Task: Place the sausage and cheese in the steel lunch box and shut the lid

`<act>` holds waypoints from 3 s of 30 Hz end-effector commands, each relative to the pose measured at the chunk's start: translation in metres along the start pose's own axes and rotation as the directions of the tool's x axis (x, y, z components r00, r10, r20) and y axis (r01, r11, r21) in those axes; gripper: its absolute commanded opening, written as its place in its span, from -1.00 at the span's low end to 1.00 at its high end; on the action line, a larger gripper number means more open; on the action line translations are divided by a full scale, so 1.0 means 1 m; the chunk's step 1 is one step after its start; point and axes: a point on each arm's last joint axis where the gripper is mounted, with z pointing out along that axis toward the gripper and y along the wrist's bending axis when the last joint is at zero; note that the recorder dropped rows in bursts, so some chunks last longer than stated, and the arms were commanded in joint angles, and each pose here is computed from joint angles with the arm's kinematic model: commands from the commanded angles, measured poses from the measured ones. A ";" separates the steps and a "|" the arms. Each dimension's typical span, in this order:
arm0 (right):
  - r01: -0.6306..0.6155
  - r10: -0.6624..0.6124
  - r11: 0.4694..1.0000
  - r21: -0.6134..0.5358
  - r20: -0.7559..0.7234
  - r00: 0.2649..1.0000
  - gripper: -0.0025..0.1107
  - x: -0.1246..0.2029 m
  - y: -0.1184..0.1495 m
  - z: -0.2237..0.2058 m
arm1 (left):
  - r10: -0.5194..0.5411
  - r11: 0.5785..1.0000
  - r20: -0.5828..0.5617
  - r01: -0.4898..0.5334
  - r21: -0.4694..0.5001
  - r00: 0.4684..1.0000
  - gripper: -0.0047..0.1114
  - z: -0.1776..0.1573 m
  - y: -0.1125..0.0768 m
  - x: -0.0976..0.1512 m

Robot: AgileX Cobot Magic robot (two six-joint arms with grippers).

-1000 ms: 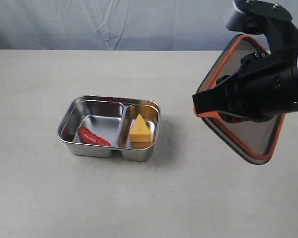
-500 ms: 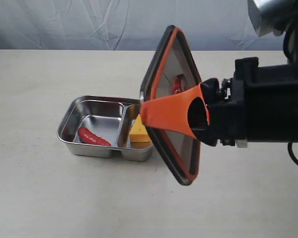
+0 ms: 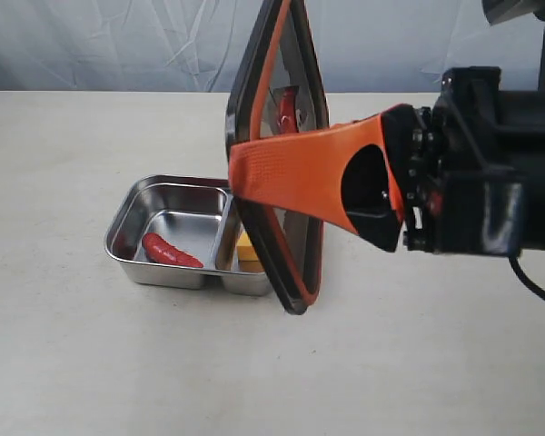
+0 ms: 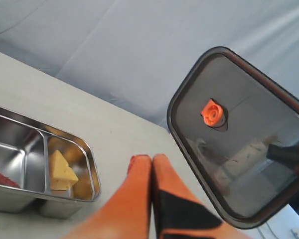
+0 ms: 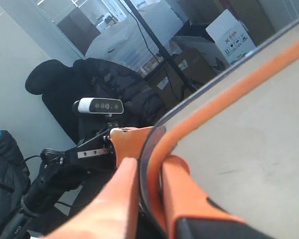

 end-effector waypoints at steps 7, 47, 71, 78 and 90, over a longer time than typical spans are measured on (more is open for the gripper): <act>-0.081 0.080 0.996 -0.020 -0.067 0.995 -0.96 0.002 -0.025 0.021 | 0.128 0.985 0.069 -0.135 0.104 0.989 -0.73 -0.001 -0.010 -0.004; -0.082 0.073 0.990 -0.113 -0.076 0.994 -0.96 -0.044 -0.048 0.063 | 0.769 0.609 0.120 -0.776 0.162 0.628 0.17 -0.005 -0.047 -0.022; -0.167 0.167 0.985 -0.041 0.014 0.986 -0.96 -0.079 -0.043 0.066 | 0.776 0.567 -0.258 -0.816 -0.115 0.576 0.17 0.032 -0.008 -0.053; -0.168 0.169 0.985 -0.041 0.014 0.985 -0.96 -0.079 -0.043 0.066 | 0.709 0.656 -0.222 -0.742 -0.139 0.669 0.17 0.058 -0.027 -0.091; -0.169 0.169 0.985 -0.035 0.017 0.985 -0.96 -0.079 -0.044 0.066 | 0.470 0.876 -0.279 -0.405 0.263 0.837 0.14 0.092 -0.048 -0.077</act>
